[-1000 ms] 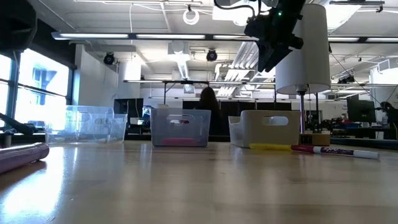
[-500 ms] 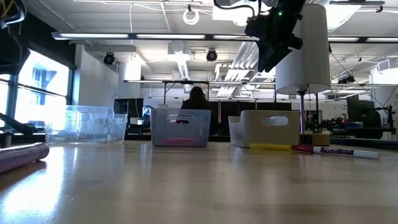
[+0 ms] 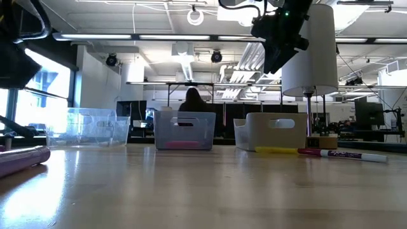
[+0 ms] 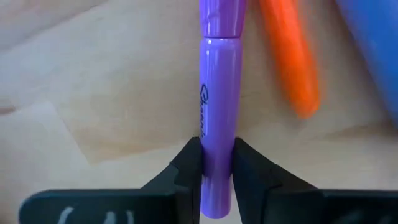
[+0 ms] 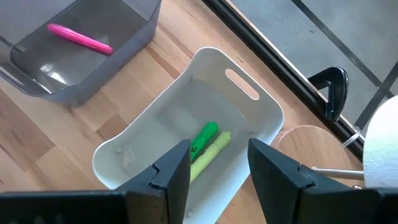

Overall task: Pick & Place Markers
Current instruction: Put the pink highlighter pen into the gray bin

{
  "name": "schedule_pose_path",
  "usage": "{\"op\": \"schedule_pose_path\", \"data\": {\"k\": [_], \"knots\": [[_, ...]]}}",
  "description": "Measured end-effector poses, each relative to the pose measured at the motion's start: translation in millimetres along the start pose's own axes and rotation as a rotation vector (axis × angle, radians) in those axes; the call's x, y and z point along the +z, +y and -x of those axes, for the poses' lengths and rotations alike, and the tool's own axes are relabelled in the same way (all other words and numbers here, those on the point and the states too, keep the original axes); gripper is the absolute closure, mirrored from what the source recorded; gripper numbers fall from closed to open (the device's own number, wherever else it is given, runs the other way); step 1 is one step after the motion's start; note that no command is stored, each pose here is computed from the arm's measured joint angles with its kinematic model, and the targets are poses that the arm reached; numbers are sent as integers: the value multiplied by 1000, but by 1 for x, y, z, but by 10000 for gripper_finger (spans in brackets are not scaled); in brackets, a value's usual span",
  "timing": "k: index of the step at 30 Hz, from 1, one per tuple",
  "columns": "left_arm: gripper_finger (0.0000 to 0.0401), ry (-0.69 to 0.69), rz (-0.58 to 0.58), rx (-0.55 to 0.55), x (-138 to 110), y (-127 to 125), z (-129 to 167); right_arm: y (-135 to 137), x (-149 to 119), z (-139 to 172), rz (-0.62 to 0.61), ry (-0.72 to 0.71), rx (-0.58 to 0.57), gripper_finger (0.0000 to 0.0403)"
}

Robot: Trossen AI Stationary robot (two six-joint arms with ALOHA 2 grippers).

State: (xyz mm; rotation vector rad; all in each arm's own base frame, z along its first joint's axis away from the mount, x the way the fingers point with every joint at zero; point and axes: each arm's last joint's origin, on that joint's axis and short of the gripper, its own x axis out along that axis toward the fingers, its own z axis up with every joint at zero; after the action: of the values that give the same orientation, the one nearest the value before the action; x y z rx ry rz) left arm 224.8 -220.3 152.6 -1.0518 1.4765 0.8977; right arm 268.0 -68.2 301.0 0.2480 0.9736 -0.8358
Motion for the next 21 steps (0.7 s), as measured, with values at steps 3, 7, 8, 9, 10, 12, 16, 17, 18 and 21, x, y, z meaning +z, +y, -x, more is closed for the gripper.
{"op": "schedule_pose_path", "data": {"k": [3, 7, 8, 9, 10, 12, 16, 17, 18, 21], "knots": [[344, 35, -43, 42, -1, 11, 14, 0, 0, 0, 18, 2, 4, 253], [344, -13, -39, 7, 6, 34, 56, 1, -1, 0, 17, 22, 45, 253], [344, -49, -40, -28, 9, 39, 67, 2, -1, 0, 17, 29, 62, 253], [344, -96, -44, -70, 12, 46, 79, 2, -1, 0, 16, 36, 80, 253], [344, -153, -49, -116, 16, 55, 92, 3, -1, 0, 14, 41, 99, 254], [344, -300, -79, -227, 25, 72, 118, 5, 0, 1, 5, 47, 144, 253], [344, -666, -162, -442, 46, 100, 159, 16, 1, 5, 6, 15, 236, 254], [344, -752, -179, -483, 52, 105, 167, 21, 2, 7, 6, -7, 260, 254], [344, -817, -199, -505, 57, 109, 174, 26, 3, 10, -3, -33, 285, 254], [344, -905, -257, -537, 72, 118, 193, 43, 6, 20, -31, -121, 392, 254]]}}
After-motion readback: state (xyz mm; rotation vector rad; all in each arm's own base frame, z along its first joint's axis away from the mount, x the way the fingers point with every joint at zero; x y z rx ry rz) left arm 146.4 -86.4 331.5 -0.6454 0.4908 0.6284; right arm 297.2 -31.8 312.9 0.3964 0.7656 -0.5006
